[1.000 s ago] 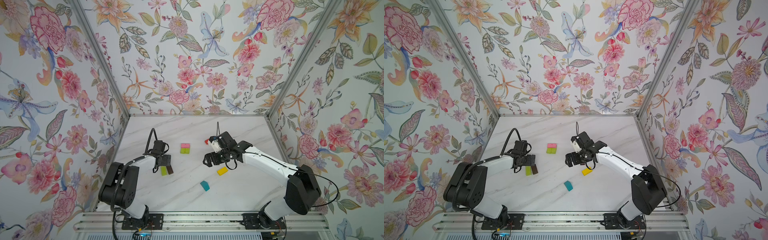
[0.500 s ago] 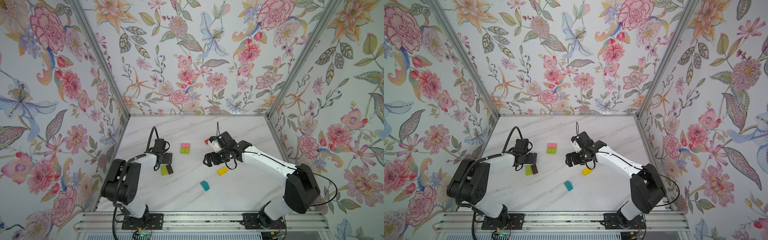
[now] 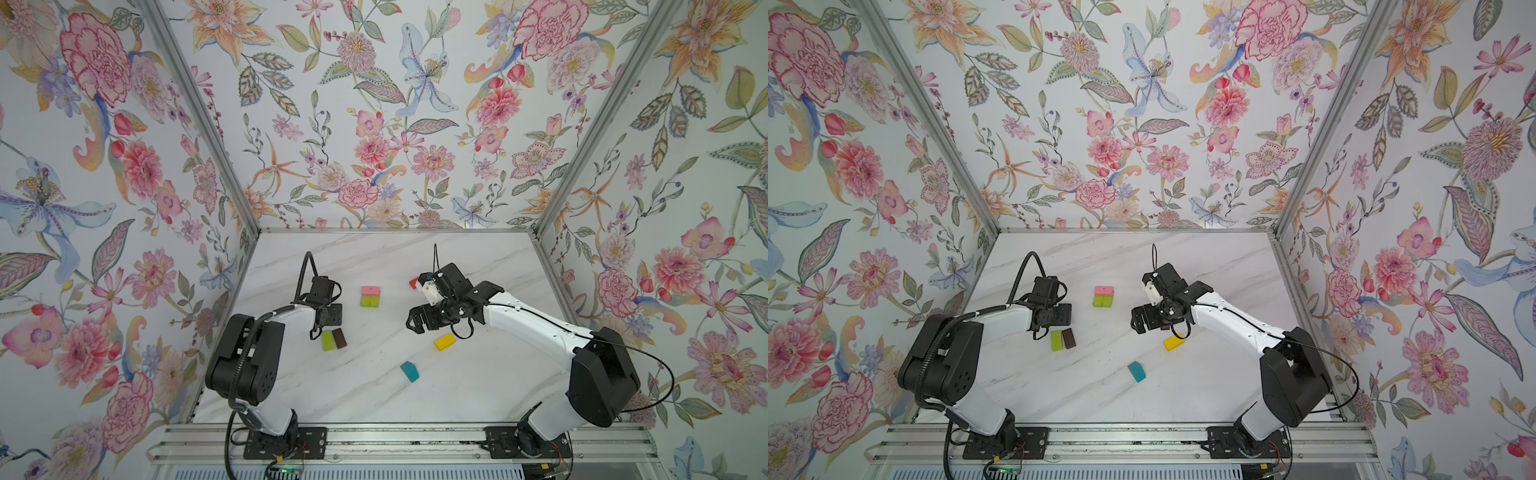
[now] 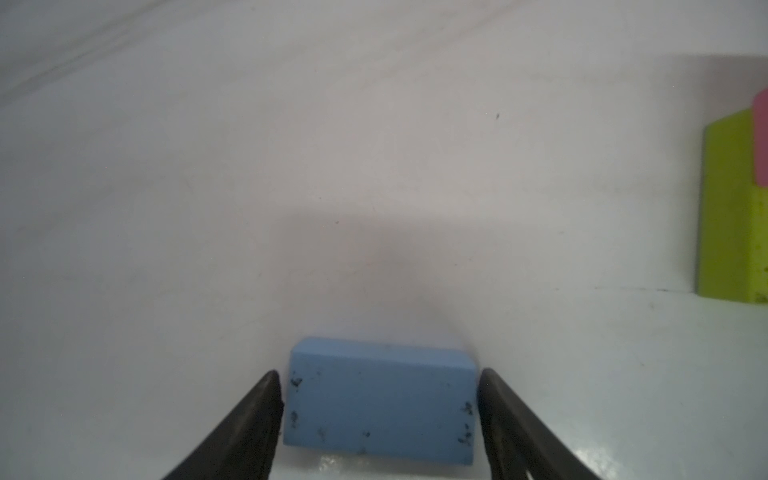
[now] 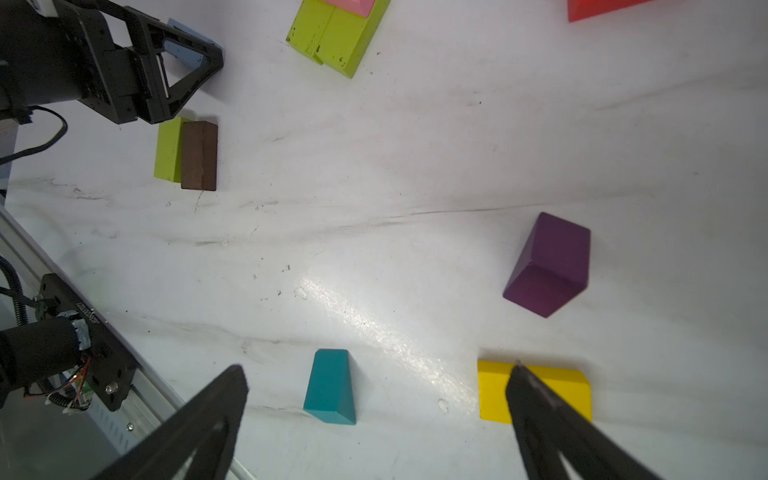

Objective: Build the wood block tower

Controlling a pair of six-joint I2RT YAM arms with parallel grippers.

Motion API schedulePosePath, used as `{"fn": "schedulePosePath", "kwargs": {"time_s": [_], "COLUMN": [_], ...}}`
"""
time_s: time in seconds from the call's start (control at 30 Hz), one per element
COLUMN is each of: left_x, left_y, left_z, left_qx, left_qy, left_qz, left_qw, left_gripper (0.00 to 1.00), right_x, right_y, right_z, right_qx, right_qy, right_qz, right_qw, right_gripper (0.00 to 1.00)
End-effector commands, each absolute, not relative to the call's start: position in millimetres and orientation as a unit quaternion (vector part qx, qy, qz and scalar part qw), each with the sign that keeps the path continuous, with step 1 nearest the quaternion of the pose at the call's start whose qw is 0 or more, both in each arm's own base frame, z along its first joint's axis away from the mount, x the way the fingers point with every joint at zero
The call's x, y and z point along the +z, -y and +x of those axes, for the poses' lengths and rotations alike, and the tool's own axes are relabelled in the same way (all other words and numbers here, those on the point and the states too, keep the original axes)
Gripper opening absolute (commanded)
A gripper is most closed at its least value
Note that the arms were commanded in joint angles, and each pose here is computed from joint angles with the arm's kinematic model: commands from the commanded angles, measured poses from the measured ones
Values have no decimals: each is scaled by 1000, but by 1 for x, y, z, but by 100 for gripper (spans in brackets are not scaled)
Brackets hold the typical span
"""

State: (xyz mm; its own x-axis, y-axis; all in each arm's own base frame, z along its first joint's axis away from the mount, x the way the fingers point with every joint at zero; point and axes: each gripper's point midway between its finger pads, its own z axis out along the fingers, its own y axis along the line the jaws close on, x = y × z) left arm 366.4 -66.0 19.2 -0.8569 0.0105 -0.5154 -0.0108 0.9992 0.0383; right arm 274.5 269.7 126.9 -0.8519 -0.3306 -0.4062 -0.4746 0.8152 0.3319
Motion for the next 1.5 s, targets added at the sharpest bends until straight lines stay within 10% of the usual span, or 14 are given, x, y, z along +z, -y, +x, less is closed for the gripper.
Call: {"fn": "schedulePosePath", "kwargs": {"time_s": [0.0, 1.47], "left_x": [12, 91], "left_y": [61, 162], "left_z": [361, 350], "left_qx": [43, -2], "left_qy": [-968, -947], "left_qz": [0, 42], "left_qw": [248, 319], "left_gripper": [62, 52], "right_x": [126, 143], "right_y": [-268, -228], "right_z": [274, 247], "right_qx": [217, 210], "right_qy": [-937, -937], "right_qz": [-216, -184], "right_qw": [167, 211], "right_gripper": [99, 99]}}
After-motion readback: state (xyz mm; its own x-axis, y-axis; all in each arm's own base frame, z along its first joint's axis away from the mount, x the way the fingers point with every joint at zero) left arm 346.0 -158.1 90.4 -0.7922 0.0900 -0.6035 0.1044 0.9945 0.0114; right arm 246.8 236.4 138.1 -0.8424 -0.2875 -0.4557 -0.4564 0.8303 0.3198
